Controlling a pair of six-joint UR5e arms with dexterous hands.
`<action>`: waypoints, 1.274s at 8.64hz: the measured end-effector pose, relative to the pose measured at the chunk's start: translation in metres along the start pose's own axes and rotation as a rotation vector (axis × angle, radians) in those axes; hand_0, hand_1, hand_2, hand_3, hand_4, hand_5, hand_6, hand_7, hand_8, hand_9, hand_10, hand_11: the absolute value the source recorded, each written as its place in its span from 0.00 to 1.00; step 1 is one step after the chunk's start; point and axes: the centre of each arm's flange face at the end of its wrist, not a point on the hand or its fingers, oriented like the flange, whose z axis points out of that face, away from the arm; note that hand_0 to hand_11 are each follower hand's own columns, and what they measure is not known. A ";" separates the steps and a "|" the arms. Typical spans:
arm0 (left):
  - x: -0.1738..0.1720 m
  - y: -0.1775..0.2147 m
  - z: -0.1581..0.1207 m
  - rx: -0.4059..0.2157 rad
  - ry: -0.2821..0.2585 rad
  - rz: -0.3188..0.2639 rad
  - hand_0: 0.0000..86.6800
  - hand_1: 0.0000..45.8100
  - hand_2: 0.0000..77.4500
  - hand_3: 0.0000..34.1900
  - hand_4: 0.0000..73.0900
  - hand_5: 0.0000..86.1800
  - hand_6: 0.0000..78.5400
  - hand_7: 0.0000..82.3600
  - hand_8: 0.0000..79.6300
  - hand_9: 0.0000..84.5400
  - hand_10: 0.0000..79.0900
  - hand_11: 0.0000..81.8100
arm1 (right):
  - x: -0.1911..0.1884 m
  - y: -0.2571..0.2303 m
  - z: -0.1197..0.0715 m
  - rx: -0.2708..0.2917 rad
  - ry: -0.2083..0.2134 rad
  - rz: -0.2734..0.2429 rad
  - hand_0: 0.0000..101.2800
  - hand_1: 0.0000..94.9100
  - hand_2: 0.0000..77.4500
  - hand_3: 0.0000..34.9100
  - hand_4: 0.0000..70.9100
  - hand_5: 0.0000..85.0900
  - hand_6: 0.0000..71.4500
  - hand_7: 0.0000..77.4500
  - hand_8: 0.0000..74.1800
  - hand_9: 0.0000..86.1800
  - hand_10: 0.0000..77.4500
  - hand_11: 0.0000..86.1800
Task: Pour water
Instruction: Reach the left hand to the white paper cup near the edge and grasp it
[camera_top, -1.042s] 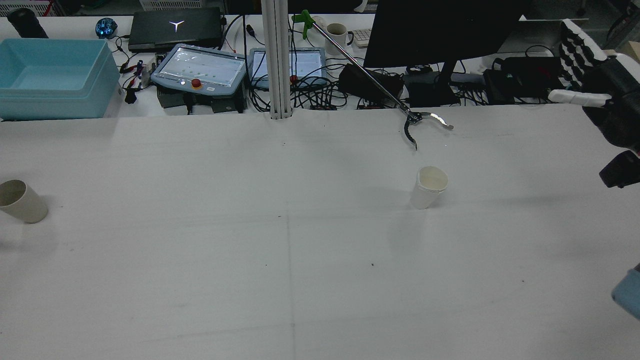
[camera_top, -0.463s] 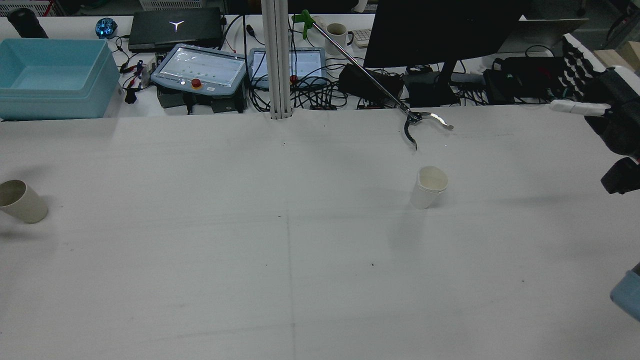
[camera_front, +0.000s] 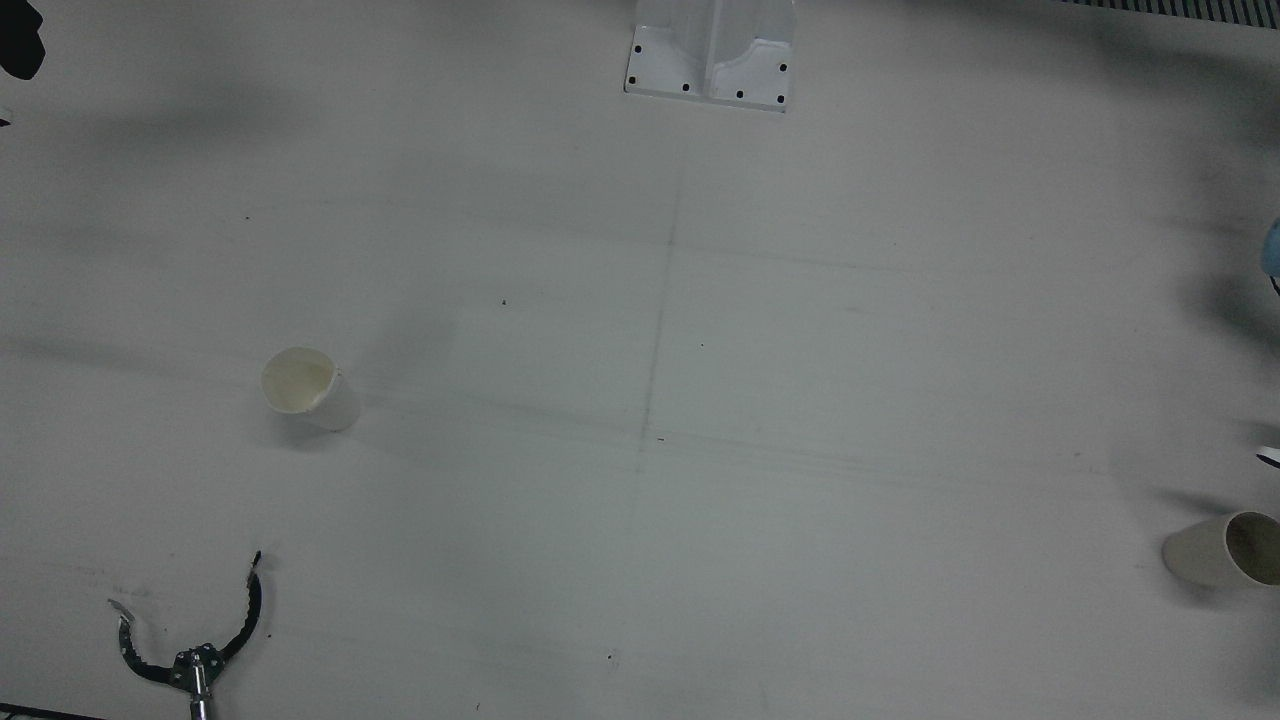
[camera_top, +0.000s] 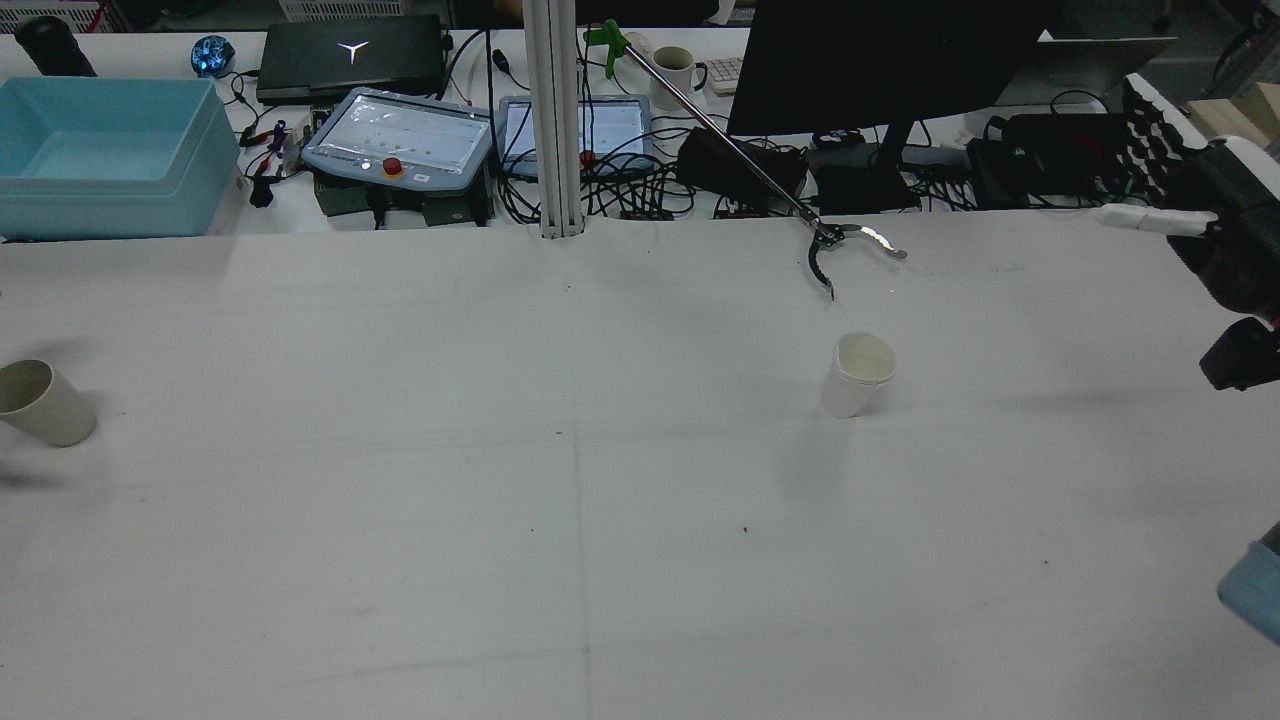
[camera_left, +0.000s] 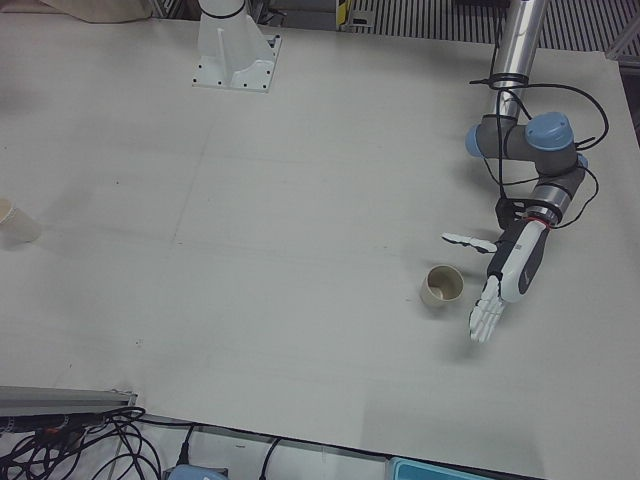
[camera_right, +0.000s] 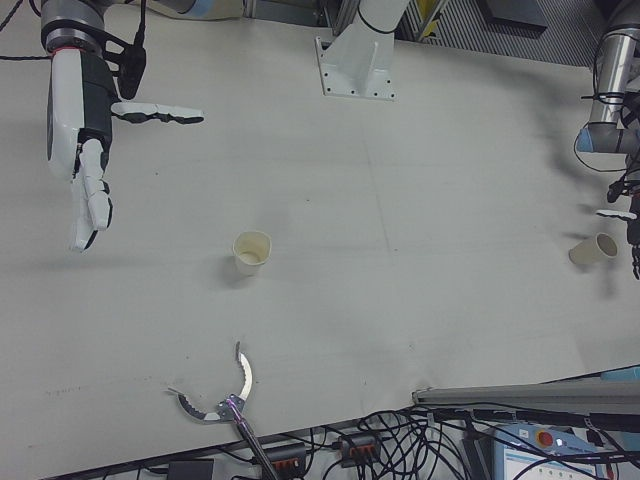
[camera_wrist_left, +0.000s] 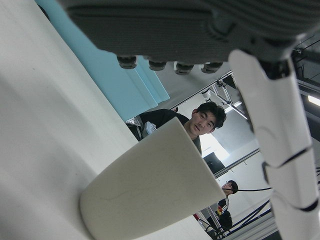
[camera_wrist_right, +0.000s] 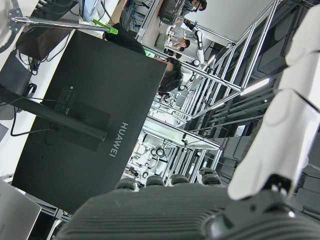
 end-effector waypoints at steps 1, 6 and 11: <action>-0.006 0.001 0.000 -0.008 -0.007 0.015 0.54 0.35 0.08 0.16 0.01 0.03 0.00 0.03 0.01 0.01 0.00 0.03 | 0.000 0.000 0.000 0.001 0.000 -0.001 0.46 0.16 0.08 0.08 0.00 0.07 0.01 0.02 0.01 0.01 0.01 0.01; -0.034 0.001 0.019 -0.019 -0.024 0.034 0.54 0.27 0.08 0.15 0.01 0.04 0.00 0.02 0.01 0.01 0.00 0.03 | 0.003 -0.003 0.001 0.005 0.006 -0.009 0.46 0.15 0.08 0.06 0.00 0.07 0.01 0.02 0.01 0.01 0.00 0.01; -0.051 0.010 0.033 -0.030 -0.036 0.043 0.53 0.29 0.10 0.04 0.01 0.06 0.00 0.03 0.01 0.01 0.02 0.03 | 0.008 -0.007 0.001 0.012 0.015 -0.013 0.46 0.16 0.08 0.09 0.00 0.07 0.01 0.02 0.01 0.01 0.01 0.01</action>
